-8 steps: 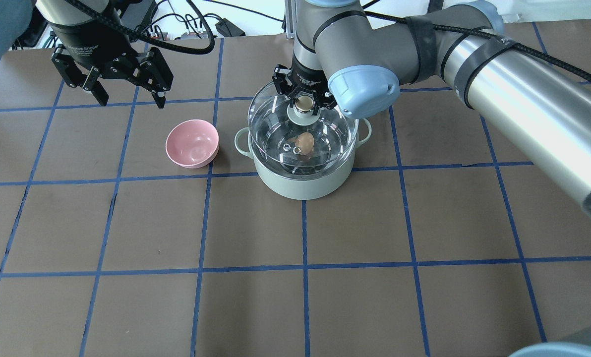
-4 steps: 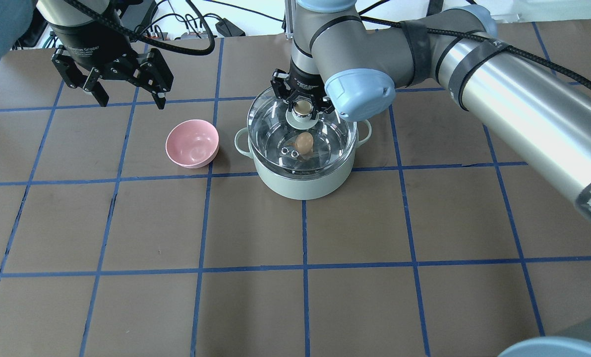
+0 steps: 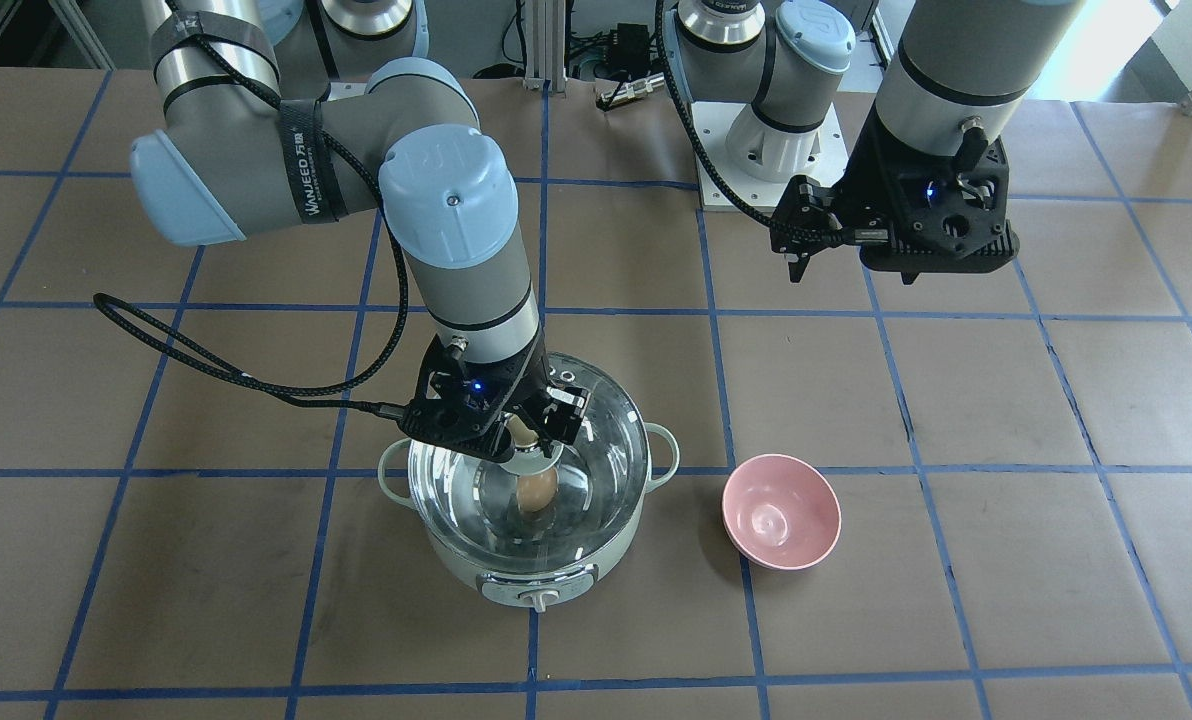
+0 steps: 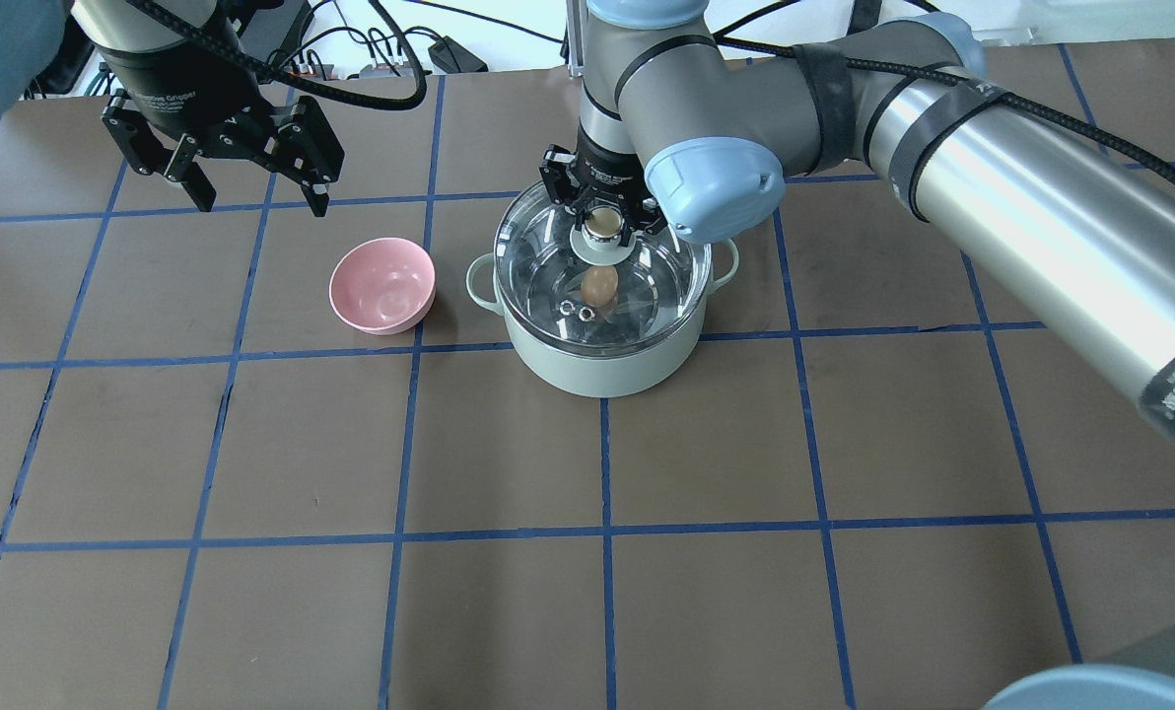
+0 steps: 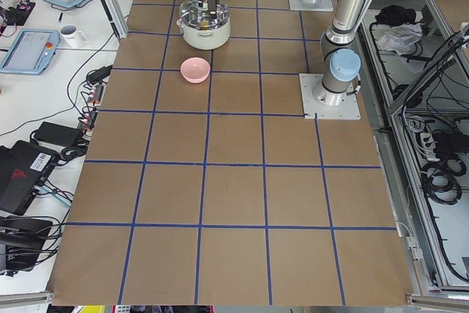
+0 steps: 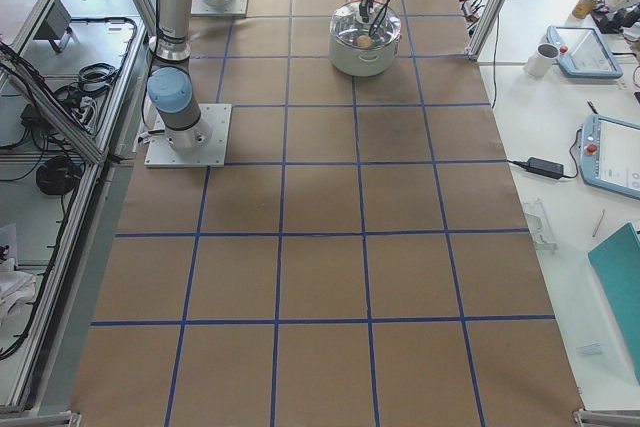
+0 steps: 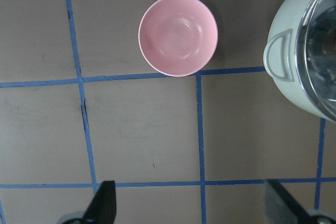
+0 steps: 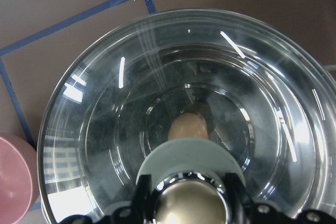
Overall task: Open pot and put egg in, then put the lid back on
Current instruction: 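Lower the glass lid onto the pot with the right gripper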
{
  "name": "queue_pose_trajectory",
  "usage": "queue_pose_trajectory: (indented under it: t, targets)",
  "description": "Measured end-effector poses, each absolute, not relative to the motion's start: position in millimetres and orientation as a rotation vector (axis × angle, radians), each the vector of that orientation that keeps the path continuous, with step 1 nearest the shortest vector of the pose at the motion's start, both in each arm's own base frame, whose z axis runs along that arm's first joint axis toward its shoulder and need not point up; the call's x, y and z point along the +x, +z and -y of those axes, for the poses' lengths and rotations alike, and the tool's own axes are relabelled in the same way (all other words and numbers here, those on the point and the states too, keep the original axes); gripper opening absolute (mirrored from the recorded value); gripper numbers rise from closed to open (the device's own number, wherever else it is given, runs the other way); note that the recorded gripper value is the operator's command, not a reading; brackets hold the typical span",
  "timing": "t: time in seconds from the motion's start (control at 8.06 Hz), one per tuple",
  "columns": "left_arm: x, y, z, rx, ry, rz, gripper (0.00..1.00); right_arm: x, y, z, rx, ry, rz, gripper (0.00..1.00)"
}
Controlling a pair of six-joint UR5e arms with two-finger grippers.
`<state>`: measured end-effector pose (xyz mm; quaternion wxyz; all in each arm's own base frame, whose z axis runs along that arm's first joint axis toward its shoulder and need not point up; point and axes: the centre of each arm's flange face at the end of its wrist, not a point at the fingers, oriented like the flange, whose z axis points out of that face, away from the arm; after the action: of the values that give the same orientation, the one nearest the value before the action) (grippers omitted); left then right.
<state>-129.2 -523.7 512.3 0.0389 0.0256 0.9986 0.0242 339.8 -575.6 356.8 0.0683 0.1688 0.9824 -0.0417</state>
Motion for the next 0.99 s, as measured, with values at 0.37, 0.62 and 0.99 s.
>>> queue_pose_trajectory:
  t: [0.37, 0.62, 0.99]
  targets:
    - [-128.9, 512.3, 523.7, 0.08, 0.074, -3.062, 1.0, 344.5, 357.1, 572.1, 0.519, -0.117, -2.958, 0.09]
    - [-128.9, 511.9, 523.7, 0.08, 0.075, -3.062, 1.0, 345.5, 356.4, 572.2, 0.505, -0.119, -2.962, 0.12]
    - [-128.9, 511.6, 524.0, 0.073, 0.074, -3.062, 1.0, 345.7, 352.9, 572.2, 0.498, -0.114, -2.966, 0.23]
